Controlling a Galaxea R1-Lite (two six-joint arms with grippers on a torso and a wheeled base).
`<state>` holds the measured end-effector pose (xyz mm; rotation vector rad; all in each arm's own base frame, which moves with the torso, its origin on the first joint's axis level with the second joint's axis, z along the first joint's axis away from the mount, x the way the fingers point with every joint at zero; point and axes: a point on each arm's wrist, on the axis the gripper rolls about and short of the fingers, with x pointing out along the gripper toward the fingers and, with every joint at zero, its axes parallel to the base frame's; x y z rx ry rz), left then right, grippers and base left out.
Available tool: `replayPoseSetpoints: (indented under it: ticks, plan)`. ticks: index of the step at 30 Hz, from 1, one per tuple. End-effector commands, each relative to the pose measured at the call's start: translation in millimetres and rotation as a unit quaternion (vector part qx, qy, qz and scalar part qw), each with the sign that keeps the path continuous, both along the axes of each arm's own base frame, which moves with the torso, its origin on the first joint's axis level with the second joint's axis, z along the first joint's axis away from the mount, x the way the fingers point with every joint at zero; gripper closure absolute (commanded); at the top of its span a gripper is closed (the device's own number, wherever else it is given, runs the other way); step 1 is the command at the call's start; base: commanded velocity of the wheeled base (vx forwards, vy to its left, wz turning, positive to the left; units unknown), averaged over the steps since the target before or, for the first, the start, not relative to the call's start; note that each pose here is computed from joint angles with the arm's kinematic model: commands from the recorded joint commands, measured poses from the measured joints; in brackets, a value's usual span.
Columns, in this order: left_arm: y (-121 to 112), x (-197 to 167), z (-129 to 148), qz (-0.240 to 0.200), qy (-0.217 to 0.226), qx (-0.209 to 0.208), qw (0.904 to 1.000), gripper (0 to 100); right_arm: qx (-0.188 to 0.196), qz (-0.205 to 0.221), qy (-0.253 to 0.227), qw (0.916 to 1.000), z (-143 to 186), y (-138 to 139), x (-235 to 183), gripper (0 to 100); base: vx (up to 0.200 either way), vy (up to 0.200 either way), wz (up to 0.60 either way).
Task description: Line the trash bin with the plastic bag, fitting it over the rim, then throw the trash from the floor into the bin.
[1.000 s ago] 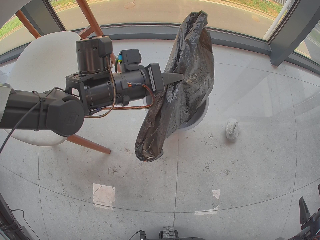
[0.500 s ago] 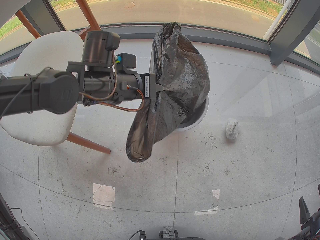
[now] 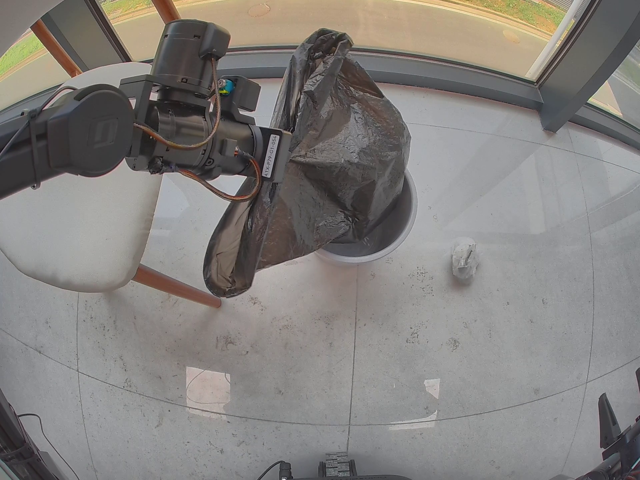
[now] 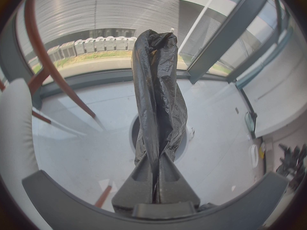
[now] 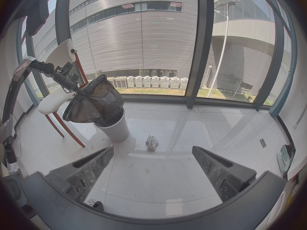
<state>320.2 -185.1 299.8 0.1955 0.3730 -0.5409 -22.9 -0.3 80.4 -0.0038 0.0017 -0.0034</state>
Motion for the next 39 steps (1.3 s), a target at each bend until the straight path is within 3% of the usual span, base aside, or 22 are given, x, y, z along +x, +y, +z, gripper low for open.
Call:
replayPoseSetpoints:
  ticks: [1, 6, 8, 11, 13, 16, 19, 20, 22, 23, 24, 25, 29, 31, 32, 35, 39]
  plan:
    - [0, -3, 1, -0.014, -0.017, 0.034, 0.9992, 100, 0.000, 0.000, 0.005, 1.0000, -5, 0, 1, 0, 0.000, 0.000, 0.00]
    - [-2, -1, -3, -0.030, -0.030, 0.065, 0.9970, 100, 0.000, 0.000, 0.005, 1.0000, -5, 0, 1, 0, 0.000, 0.000, 0.00]
    - [-5, 4, -10, -0.055, -0.050, 0.110, 0.9911, 100, 0.000, 0.000, 0.005, 1.0000, -5, 0, 1, 0, 0.000, 0.000, 0.00]
    - [-13, 7, -15, -0.083, -0.066, 0.142, 0.9841, 100, 0.000, 0.000, 0.005, 1.0000, -5, 0, 1, 0, 0.000, 0.000, 0.00]
    - [-31, -1, -22, -0.106, -0.059, 0.140, 0.9827, 100, 0.000, -0.001, 0.006, 1.0000, -5, 0, 1, 0, 0.000, 0.000, 0.00]
    - [-40, -7, -32, -0.108, -0.030, 0.132, 0.9849, 100, 0.003, -0.003, 0.002, 1.0000, -5, 0, 0, 0, 0.000, 0.000, 0.00]
    - [-40, -7, -40, -0.104, -0.020, 0.133, 0.9855, 100, 0.021, 0.025, -0.075, 0.9967, 44, 0, -7, 0, 0.000, 0.000, 0.00]
    - [-41, -6, -40, -0.098, -0.020, 0.132, 0.9862, 100, 0.029, 0.051, -0.064, 0.9962, 71, -1, 4, 0, 0.000, 0.000, 0.00]
    - [-42, -6, -40, -0.090, -0.023, 0.130, 0.9871, 100, 0.037, 0.092, -0.011, 0.9950, 86, 2, 29, 0, 0.000, 0.000, 0.00]
    - [-42, -6, -39, -0.080, -0.021, 0.123, 0.9890, 100, 0.065, 0.150, 0.017, 0.9863, 98, 7, 45, 0, 0.000, 0.000, 0.00]
    - [-42, -6, -39, -0.079, -0.021, 0.123, 0.9891, 100, 0.071, 0.157, 0.020, 0.9848, 99, 8, 46, 0, 0.000, 0.000, 0.00]
    - [-42, -7, -38, -0.070, -0.015, 0.111, 0.9913, 100, 0.130, 0.211, 0.068, 0.9666, 110, 18, 62, 0, 0.000, 0.000, 0.00]
    - [-43, -10, -31, -0.056, -0.005, 0.080, 0.9952, 100, 0.248, 0.253, 0.179, 0.9177, 137, 55, 108, 0, 0.000, 0.000, 0.00]
    - [-46, -13, -31, -0.060, -0.003, 0.076, 0.9953, 100, 0.269, 0.245, 0.199, 0.9099, 145, 66, 126, 0, 0.000, 0.000, 0.00]
    - [-48, -14, -31, -0.061, -0.001, 0.072, 0.9955, 100, 0.273, 0.249, 0.221, 0.9023, 153, 85, 155, 0, 0.000, 0.000, 0.00]
    - [-48, -15, -31, -0.057, 0.000, 0.068, 0.9961, 100, 0.277, 0.272, 0.233, 0.8916, 171, 110, 194, 0, 0.000, 0.000, 0.00]
    - [-49, -15, -25, -0.047, -0.011, 0.063, 0.9969, 100, 0.276, 0.282, 0.247, 0.8849, 176, 145, 248, 0, 0.000, 0.000, 0.00]
